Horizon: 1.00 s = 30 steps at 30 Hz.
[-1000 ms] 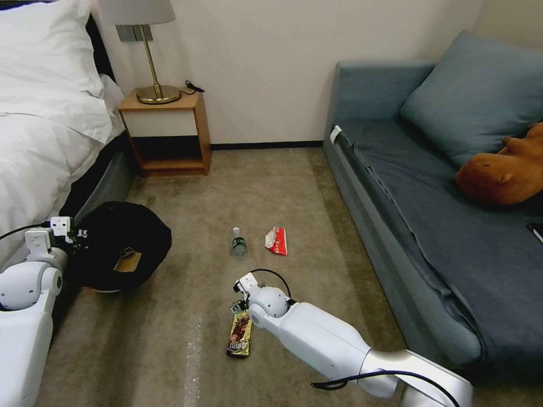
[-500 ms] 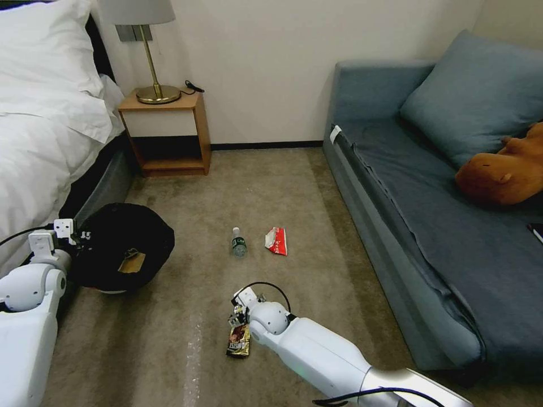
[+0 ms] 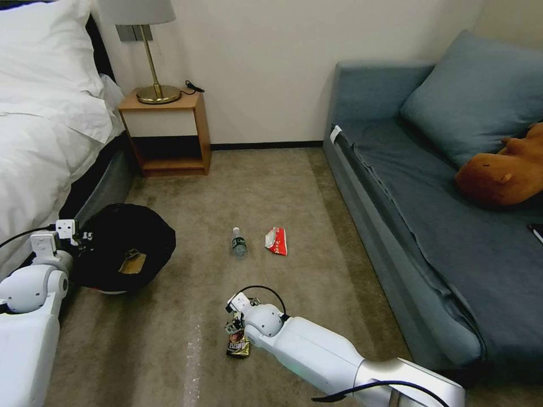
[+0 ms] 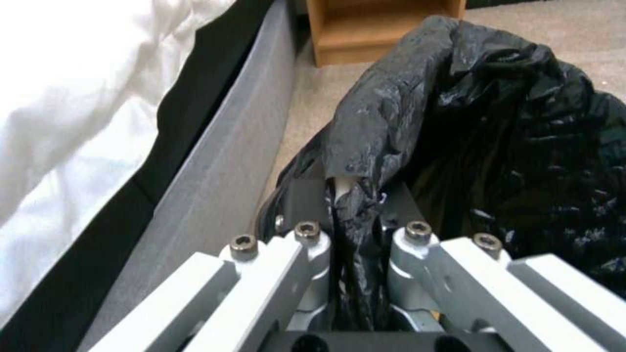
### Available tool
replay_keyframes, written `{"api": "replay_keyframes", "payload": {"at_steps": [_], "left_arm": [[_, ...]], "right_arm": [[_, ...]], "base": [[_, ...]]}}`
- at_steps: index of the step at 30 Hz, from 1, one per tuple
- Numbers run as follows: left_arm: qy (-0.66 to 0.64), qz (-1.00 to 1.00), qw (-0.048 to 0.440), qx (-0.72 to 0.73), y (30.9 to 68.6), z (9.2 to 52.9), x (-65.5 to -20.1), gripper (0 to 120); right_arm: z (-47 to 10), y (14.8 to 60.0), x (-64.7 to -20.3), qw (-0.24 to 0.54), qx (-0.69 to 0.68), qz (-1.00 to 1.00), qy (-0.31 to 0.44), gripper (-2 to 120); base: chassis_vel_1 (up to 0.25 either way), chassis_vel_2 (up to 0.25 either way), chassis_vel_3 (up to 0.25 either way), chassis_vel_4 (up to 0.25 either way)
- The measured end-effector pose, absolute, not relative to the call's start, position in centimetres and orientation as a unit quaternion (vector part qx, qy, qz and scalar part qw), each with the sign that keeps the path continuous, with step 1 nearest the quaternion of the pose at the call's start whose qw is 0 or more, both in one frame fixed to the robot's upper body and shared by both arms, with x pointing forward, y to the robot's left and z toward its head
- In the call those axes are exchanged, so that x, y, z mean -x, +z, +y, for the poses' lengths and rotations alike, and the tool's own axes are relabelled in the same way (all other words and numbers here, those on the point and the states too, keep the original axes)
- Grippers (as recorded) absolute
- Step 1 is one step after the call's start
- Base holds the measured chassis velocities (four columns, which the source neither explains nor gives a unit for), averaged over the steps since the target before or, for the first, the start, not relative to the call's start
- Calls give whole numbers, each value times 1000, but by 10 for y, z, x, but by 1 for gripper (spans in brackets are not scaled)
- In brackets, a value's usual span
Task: Pick up the trash bin, then pick up the garbage on the floor and place it into the trash bin.
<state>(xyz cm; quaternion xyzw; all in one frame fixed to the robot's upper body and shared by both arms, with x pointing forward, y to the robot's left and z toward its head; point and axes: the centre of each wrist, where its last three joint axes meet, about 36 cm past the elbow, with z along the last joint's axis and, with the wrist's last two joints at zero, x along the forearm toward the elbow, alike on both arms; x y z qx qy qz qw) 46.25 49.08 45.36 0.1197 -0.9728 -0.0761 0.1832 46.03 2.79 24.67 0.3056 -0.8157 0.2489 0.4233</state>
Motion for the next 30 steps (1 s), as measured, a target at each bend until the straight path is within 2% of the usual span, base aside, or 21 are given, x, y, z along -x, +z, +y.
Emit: {"api": "replay_keyframes", "payload": {"at_steps": [8, 13, 17, 26, 30], "left_arm": [[-77, -974, 179, -118, 458, 488, -462, 7], [-73, -974, 178, -117, 457, 485, -461, 7], [-65, -975, 177, -117, 458, 483, -460, 7], [-43, -978, 165, -122, 462, 481, -459, 7], [-35, -979, 161, -123, 465, 480, -460, 7]], "right_arm": [[25, 238, -455, 432, -310, -809, 252, 98], [24, 234, -453, 436, -312, -806, 253, 83], [24, 231, -450, 438, -315, -803, 254, 77], [23, 227, -446, 439, -319, -799, 257, 74], [22, 226, -445, 439, -322, -799, 257, 68]], "base": [[0, 0, 0, 0], [0, 0, 0, 0], [0, 0, 0, 0], [0, 0, 0, 0], [0, 0, 0, 0]]}}
